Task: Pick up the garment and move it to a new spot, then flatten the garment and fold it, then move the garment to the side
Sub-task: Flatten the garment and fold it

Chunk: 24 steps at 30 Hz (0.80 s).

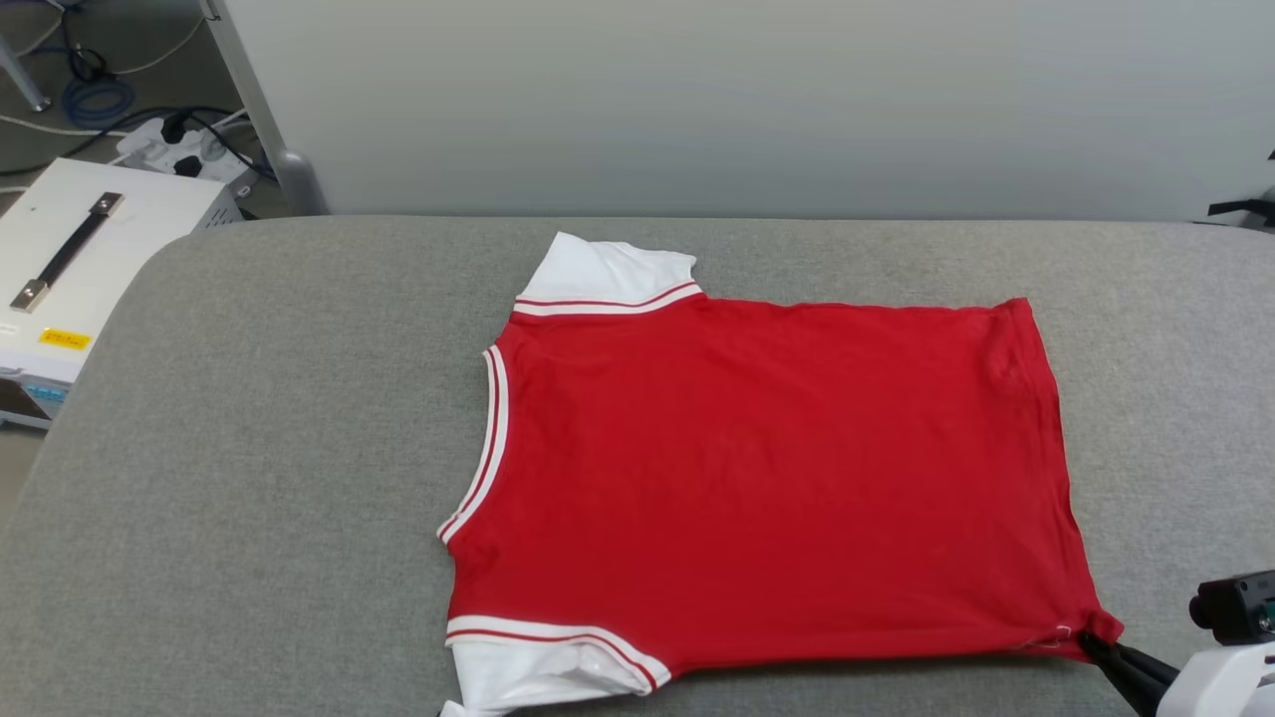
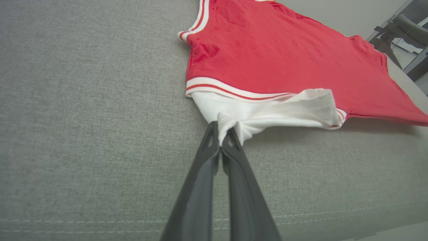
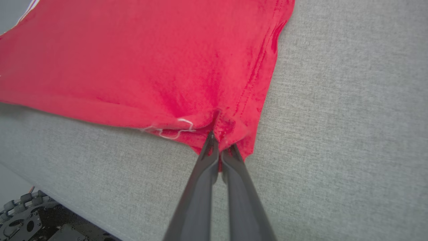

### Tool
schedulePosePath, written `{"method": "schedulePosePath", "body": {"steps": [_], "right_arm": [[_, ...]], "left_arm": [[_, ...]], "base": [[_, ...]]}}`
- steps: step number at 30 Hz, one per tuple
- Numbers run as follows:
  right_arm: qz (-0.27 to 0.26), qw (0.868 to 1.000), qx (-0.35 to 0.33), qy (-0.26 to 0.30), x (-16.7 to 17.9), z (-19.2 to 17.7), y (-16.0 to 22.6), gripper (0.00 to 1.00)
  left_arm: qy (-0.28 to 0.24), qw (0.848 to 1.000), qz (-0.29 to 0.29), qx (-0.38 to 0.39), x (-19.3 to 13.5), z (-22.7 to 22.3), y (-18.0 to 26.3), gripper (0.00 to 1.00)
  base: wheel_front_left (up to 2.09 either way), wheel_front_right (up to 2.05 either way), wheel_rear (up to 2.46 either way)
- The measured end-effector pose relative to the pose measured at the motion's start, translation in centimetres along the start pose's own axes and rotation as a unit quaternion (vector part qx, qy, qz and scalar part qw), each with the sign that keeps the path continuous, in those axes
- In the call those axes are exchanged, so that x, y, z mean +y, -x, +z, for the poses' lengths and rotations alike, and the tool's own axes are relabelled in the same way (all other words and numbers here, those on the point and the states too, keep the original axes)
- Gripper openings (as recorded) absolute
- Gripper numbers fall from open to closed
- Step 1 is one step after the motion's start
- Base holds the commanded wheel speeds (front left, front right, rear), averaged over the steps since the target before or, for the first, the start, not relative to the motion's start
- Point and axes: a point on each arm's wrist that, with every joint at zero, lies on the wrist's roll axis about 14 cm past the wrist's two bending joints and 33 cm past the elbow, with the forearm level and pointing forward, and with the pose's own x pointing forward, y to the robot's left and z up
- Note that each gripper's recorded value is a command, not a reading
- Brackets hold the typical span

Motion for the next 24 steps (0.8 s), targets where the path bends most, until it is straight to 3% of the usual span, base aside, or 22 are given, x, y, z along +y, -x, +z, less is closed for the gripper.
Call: {"method": "schedulePosePath", "body": {"steps": [6,10,14,24], "right_arm": [[0.002,1.0,-0.011,-0.008,0.5,0.4,0.6,0.0],[0.0,1.0,-0.028,-0.008,0.6,1.6,0.7,0.0],[-0.002,0.999,-0.051,-0.013,0.9,3.2,0.5,0.0],[-0.013,0.997,-0.071,-0.018,0.0,6.3,-1.4,0.0]], "left_arm": [[-0.008,1.0,-0.008,-0.009,-0.6,0.4,0.5,0.0],[-0.042,0.998,-0.032,-0.018,-1.1,1.8,-0.5,0.0],[-0.097,0.991,-0.07,-0.054,-2.1,6.0,-3.8,0.0],[-0.153,0.98,-0.105,-0.067,-3.1,10.2,-10.2,0.0]], "base": [[0.0,0.0,0.0],[0.0,0.0,0.0],[0.0,0.0,0.0],[0.0,0.0,0.0]]}}
